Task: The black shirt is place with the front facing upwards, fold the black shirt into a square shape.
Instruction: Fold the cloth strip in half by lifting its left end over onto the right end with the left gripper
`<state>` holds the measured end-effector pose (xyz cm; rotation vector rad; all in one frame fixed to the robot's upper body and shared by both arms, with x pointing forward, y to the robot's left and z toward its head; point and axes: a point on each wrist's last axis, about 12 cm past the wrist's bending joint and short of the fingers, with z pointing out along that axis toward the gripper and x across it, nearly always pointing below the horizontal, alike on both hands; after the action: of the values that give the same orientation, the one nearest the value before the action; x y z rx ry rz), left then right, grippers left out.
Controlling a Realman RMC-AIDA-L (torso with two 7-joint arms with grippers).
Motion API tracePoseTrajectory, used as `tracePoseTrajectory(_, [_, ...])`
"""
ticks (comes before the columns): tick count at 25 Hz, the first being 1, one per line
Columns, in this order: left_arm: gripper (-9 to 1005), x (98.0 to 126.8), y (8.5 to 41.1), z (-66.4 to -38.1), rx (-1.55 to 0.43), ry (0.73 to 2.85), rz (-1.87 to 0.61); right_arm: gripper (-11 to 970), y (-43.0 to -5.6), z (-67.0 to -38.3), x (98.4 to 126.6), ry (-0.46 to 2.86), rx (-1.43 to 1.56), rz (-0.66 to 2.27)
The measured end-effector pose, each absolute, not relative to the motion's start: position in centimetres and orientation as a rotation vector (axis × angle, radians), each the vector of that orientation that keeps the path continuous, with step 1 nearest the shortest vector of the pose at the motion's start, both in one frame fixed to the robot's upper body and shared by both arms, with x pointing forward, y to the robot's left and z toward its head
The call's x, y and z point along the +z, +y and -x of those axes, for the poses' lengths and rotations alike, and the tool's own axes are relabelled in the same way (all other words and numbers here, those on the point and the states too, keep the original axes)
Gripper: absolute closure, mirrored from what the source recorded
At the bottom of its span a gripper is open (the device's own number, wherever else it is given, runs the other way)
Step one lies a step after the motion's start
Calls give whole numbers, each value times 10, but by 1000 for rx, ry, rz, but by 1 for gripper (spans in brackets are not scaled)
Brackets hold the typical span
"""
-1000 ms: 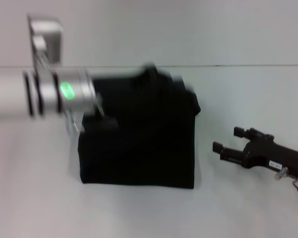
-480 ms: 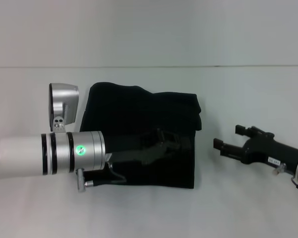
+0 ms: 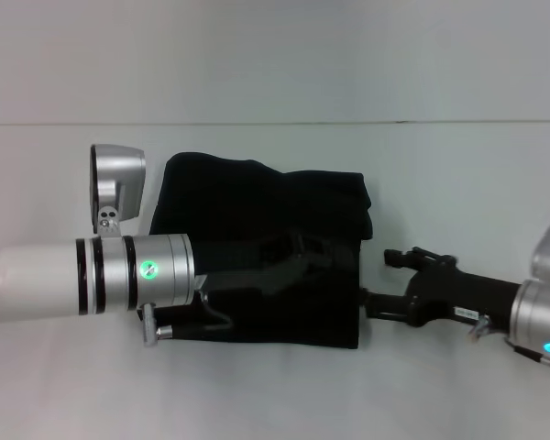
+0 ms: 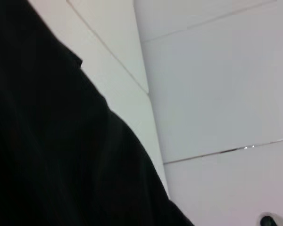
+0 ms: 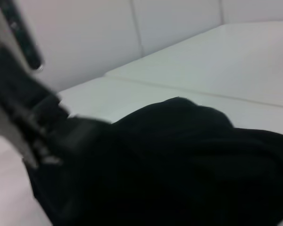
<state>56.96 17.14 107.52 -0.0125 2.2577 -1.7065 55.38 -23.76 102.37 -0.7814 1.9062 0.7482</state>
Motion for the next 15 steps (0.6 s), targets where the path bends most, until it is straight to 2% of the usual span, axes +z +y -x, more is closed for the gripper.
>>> tracePoseTrajectory(6, [977, 1078, 172, -570, -1721, 2249, 0, 14, -226, -570, 1028, 1911, 720, 734])
tracePoseTrajectory(15, [978, 1077, 172, -568, -1721, 2246, -24, 15, -193, -613, 1045, 1937, 602, 703])
